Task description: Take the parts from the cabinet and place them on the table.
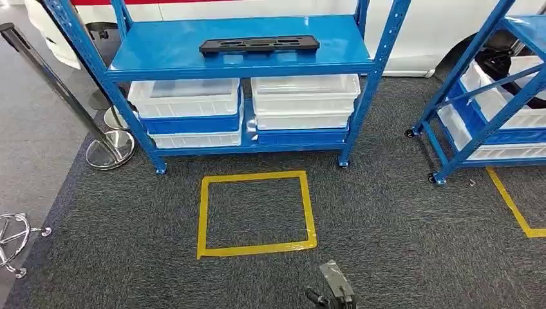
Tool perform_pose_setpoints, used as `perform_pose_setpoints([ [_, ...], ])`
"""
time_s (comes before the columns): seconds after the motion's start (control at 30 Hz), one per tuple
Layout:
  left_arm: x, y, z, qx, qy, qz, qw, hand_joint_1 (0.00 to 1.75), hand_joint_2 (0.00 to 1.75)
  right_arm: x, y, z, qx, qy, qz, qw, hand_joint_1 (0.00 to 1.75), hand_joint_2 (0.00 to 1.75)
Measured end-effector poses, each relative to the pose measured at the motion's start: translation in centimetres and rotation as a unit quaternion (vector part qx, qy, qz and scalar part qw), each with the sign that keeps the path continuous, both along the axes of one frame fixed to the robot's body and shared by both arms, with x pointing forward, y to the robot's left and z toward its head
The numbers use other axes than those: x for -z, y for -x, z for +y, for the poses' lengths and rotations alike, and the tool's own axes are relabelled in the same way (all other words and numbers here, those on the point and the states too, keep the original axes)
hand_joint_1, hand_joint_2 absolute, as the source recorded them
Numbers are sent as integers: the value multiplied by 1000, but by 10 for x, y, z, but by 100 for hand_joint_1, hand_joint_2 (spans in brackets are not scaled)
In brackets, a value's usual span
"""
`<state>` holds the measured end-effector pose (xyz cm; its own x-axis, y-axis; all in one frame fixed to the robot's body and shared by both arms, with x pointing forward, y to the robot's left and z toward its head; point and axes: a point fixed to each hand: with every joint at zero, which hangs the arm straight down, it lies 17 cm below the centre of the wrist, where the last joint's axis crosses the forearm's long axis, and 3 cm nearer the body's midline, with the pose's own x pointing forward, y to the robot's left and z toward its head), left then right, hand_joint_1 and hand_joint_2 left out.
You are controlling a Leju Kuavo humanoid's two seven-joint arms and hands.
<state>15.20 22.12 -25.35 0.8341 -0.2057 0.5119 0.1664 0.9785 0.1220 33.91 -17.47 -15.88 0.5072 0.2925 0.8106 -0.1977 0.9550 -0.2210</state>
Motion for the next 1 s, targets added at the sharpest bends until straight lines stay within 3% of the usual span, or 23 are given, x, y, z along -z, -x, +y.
perform_pose_setpoints([
  [0.23,-3,-5,-5,-5,11,-9,1000,0,0,-23,-30,18,-64,63,-44,995,0,175],
  [0.47,-5,-10,-13,-11,30,-11,999,0,0,-66,-79,37,-144,167,-118,968,0,175],
  [0.7,-6,-11,-24,-8,46,-6,999,0,0,-137,-135,68,-198,259,-226,918,0,175],
  [1.0,-6,-10,-30,-6,60,2,998,0,0,-234,-176,122,-241,355,-366,826,0,175],
])
